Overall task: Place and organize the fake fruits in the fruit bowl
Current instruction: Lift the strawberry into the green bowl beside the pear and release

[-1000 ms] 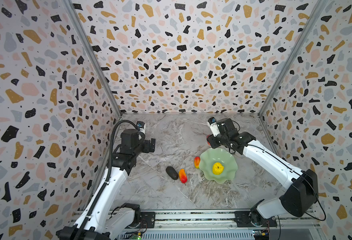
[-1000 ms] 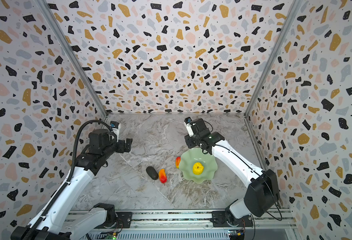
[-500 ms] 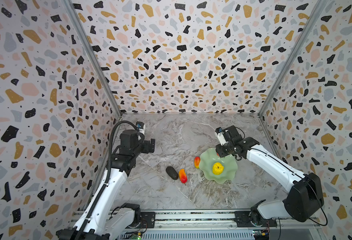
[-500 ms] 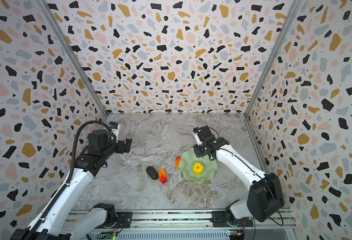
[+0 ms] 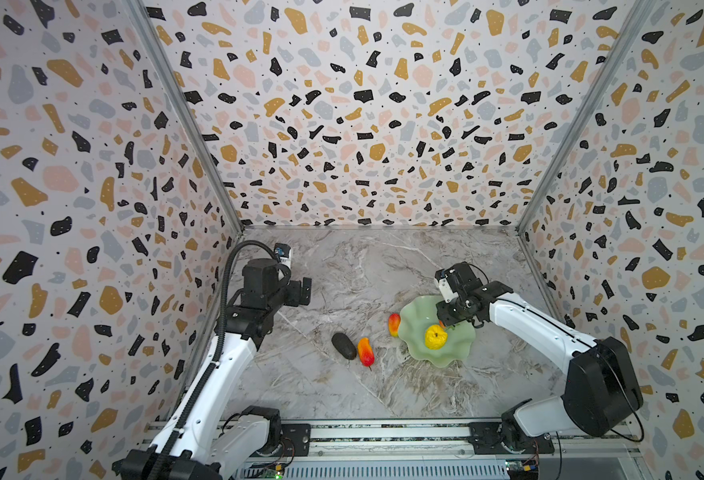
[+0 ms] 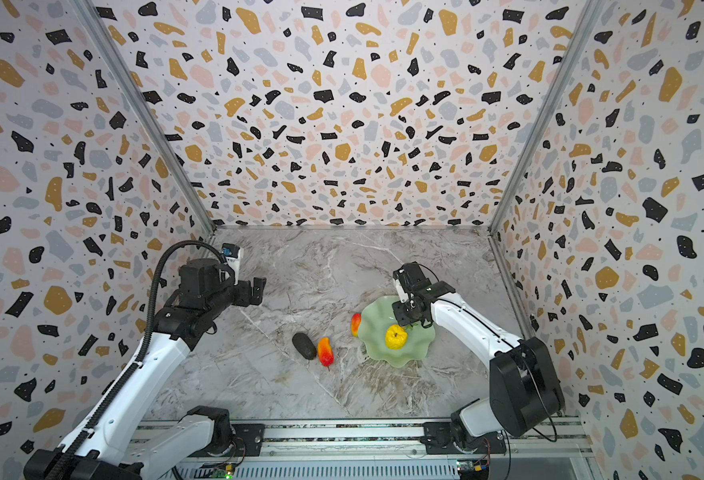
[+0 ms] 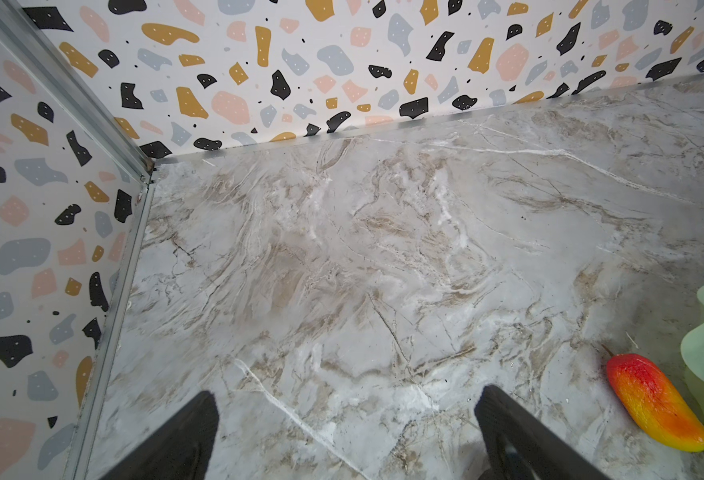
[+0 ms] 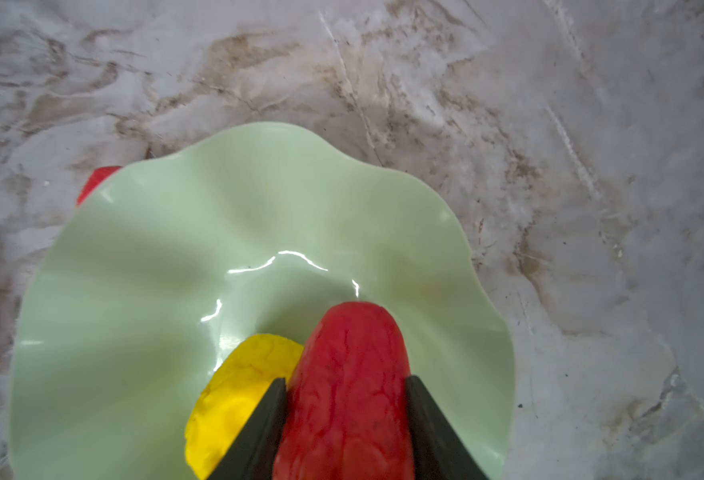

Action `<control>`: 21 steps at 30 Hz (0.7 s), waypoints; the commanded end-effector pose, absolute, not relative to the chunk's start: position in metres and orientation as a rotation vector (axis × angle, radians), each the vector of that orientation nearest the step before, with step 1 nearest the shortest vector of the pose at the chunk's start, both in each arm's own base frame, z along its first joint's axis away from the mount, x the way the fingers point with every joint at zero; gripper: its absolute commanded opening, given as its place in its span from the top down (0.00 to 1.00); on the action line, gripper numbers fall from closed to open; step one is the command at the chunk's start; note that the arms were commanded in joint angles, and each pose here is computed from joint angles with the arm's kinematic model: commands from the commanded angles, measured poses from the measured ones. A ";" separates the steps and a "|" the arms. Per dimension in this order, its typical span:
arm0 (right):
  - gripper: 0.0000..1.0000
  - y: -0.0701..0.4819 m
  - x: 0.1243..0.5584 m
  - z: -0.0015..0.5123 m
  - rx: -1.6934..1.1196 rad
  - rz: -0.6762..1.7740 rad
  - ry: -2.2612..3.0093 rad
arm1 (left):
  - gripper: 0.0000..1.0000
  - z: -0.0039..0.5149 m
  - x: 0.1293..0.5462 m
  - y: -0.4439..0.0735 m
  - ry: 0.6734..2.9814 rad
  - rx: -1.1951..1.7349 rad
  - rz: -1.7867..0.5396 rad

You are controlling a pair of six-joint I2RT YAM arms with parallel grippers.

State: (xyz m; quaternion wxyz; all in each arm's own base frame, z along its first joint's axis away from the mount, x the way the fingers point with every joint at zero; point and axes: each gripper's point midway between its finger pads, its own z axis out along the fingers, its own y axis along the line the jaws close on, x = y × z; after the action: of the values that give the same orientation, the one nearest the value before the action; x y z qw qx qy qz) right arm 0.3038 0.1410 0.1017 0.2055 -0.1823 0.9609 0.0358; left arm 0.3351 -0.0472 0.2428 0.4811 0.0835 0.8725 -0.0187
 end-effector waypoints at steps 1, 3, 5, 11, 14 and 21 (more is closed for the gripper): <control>0.69 0.134 0.307 0.098 -0.464 0.101 2.683 | 0.00 0.249 0.338 -0.047 2.103 0.207 -0.055; 0.69 0.131 0.307 0.095 -0.455 0.098 2.689 | 0.00 0.249 0.337 -0.048 2.103 0.208 -0.058; 0.67 0.129 0.308 0.094 -0.450 0.095 2.691 | 0.00 0.249 0.337 -0.048 2.101 0.208 -0.060; 0.53 0.127 0.307 0.086 -0.458 0.085 2.707 | 0.00 0.250 0.336 -0.048 2.097 0.209 -0.059; 0.47 0.127 0.309 0.090 -0.460 0.083 2.697 | 0.00 0.251 0.336 -0.048 2.097 0.208 -0.060; 0.32 0.126 0.318 0.111 -0.470 0.051 2.667 | 0.00 0.250 0.336 -0.048 2.099 0.207 -0.061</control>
State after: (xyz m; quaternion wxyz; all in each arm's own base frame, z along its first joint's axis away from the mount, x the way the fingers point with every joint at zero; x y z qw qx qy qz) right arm 0.3099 0.1277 0.0897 0.1982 -0.1672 0.9654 0.0267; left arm 0.3350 -0.0483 0.2429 0.4811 0.0851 0.8722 -0.0217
